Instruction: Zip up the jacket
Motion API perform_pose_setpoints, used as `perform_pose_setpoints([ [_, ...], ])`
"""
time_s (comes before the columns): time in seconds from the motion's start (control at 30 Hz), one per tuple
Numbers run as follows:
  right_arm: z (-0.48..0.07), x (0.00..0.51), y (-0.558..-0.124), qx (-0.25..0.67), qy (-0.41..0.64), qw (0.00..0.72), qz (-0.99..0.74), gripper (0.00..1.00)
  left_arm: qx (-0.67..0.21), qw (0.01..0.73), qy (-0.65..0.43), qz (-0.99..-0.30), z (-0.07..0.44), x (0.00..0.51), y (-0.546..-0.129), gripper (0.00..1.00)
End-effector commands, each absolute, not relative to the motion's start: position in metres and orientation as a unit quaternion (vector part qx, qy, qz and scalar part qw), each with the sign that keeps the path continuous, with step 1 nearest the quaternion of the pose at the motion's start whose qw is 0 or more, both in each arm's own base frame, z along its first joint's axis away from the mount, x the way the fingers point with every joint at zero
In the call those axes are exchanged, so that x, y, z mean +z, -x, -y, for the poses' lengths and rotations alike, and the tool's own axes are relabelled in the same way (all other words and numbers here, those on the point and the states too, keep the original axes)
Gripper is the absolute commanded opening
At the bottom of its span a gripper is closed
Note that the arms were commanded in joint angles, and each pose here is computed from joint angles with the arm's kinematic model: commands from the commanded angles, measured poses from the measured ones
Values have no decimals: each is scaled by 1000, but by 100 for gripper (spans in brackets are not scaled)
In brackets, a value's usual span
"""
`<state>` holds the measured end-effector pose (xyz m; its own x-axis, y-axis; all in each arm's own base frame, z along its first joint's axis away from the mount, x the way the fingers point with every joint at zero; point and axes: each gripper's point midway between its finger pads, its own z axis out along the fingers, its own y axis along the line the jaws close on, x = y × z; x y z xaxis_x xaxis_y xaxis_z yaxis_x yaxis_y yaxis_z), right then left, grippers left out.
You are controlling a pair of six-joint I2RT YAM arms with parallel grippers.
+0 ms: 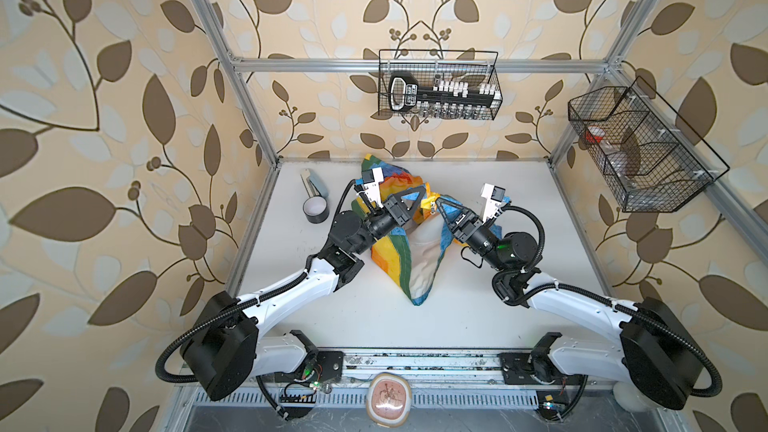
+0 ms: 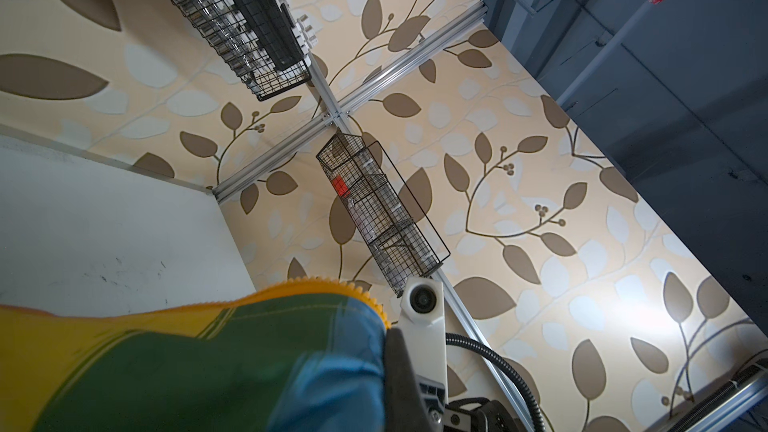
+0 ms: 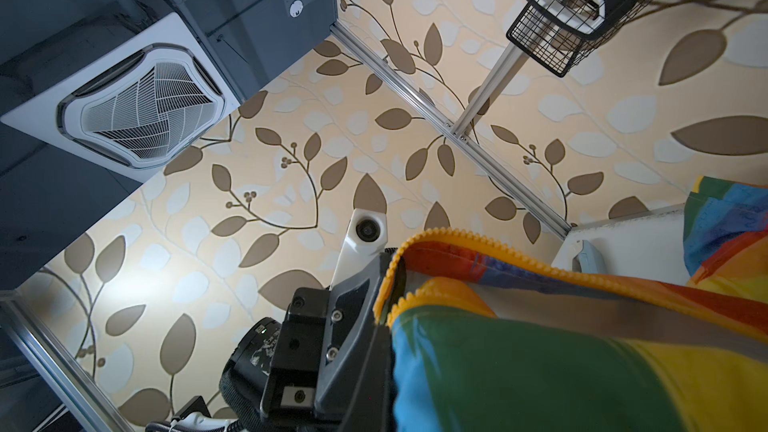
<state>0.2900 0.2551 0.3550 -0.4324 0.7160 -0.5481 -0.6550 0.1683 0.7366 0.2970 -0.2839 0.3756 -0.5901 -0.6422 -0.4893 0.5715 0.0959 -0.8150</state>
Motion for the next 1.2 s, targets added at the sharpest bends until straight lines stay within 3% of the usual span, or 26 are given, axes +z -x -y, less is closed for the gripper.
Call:
perform_pose_setpoints([
  [0.0,-249,381,-287,651,-22,555,-517,0,-689,455,15,-564,286,388,-286,0],
  [1.17,-253,367,-297,639,-27,547,-540,0,-678,443,14,-586,291,369,-289,0],
])
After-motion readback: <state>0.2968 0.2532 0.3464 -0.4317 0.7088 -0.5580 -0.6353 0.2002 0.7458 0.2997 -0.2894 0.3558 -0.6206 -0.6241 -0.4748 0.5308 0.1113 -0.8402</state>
